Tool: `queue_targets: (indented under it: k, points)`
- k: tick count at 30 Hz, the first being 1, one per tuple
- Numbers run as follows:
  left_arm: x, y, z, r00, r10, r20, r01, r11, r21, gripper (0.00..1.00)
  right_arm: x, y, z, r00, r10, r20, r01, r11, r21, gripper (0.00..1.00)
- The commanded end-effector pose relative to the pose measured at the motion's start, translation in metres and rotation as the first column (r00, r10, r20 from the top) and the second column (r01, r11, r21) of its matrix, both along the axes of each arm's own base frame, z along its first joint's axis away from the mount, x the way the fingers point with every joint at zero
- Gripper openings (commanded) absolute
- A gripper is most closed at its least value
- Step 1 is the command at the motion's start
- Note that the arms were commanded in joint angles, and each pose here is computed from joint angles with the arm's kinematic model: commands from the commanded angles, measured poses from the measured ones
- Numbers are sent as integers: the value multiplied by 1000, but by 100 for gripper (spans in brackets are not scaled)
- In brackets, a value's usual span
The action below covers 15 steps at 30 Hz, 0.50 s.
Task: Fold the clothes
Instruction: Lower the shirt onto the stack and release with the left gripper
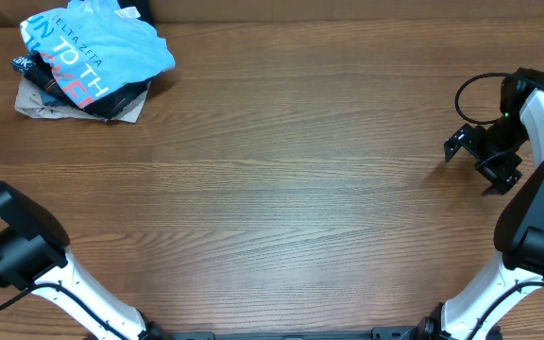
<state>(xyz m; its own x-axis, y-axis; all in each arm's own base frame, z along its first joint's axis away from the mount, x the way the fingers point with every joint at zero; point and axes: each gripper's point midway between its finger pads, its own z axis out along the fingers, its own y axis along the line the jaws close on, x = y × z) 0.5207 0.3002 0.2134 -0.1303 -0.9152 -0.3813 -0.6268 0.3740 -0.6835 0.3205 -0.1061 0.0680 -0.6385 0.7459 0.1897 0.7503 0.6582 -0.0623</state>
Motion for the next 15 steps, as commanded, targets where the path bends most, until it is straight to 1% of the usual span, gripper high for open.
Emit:
queue_targets:
  k: [1,4,7,11,15]
  points:
    - [16,-24,3,998,-41,45,45,995,-89,84,5,-1,7,1000,6,25,-6,1000,-6,100]
    - [22,-28,-10,998,-31,47,37,987,-153,84,4,-1,7,1000,6,21,-6,1000,-5,100]
    - [29,-25,-20,998,-27,58,36,986,-165,82,3,-1,7,1000,14,19,-14,1000,-2,100]
    - [32,-24,-40,999,0,34,8,974,-226,82,3,-1,7,999,25,21,-25,1000,-1,100]
    - [40,-30,-59,998,-43,41,52,965,-259,82,3,-1,7,999,25,20,-25,1000,-1,100]
